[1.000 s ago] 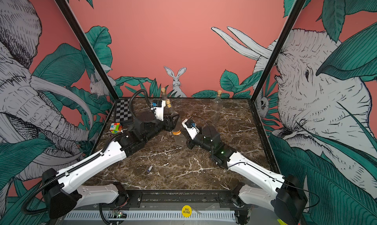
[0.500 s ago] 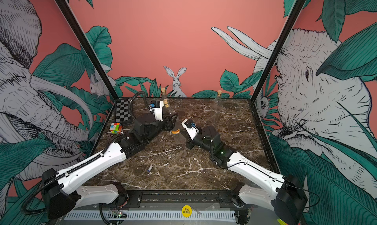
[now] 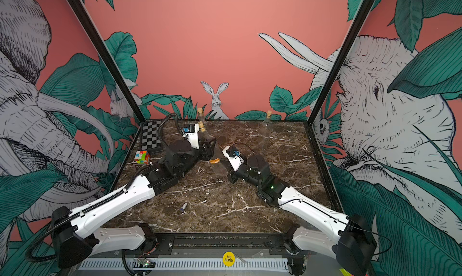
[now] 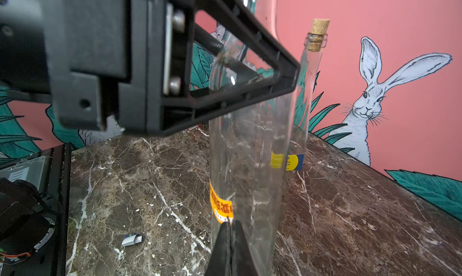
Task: Remove the label from the bottle
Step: Tear open the label from the bottle.
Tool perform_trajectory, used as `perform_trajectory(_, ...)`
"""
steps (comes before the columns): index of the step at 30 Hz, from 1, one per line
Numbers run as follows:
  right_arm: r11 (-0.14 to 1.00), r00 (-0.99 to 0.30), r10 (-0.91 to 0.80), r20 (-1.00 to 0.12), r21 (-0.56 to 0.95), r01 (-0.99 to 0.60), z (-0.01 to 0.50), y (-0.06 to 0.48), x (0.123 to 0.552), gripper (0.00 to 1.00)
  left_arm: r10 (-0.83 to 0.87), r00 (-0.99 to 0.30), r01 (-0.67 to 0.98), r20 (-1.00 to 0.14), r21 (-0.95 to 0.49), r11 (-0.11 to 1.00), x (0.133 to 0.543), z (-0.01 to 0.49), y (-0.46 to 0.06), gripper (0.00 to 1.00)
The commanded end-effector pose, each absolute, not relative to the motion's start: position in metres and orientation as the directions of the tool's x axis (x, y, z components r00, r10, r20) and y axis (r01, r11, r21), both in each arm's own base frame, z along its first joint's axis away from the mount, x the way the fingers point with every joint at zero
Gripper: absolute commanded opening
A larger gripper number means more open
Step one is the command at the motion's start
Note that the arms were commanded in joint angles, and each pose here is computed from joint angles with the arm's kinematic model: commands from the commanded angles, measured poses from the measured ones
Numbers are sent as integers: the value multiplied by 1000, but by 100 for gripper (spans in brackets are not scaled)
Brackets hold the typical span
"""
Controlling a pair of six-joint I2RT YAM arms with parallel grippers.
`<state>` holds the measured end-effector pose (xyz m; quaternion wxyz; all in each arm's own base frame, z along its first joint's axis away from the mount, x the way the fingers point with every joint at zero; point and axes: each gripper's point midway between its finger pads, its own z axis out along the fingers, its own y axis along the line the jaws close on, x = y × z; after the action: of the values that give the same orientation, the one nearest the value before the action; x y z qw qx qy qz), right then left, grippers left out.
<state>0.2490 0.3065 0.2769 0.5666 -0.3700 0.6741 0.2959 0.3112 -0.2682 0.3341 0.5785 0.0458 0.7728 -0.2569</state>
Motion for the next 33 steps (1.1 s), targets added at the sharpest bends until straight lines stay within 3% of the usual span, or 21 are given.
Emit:
perform_trajectory(1,537,-62,-121,-991,-13,-844,286,309,243,0,-323,-234,306,-917,-385,871,313,370,-247,0)
perform_trajectory(33,514,-66,-101,-993,4,-858,288,326,229,0,-350,-179,140,-919,-376,916,316,366,-234,0)
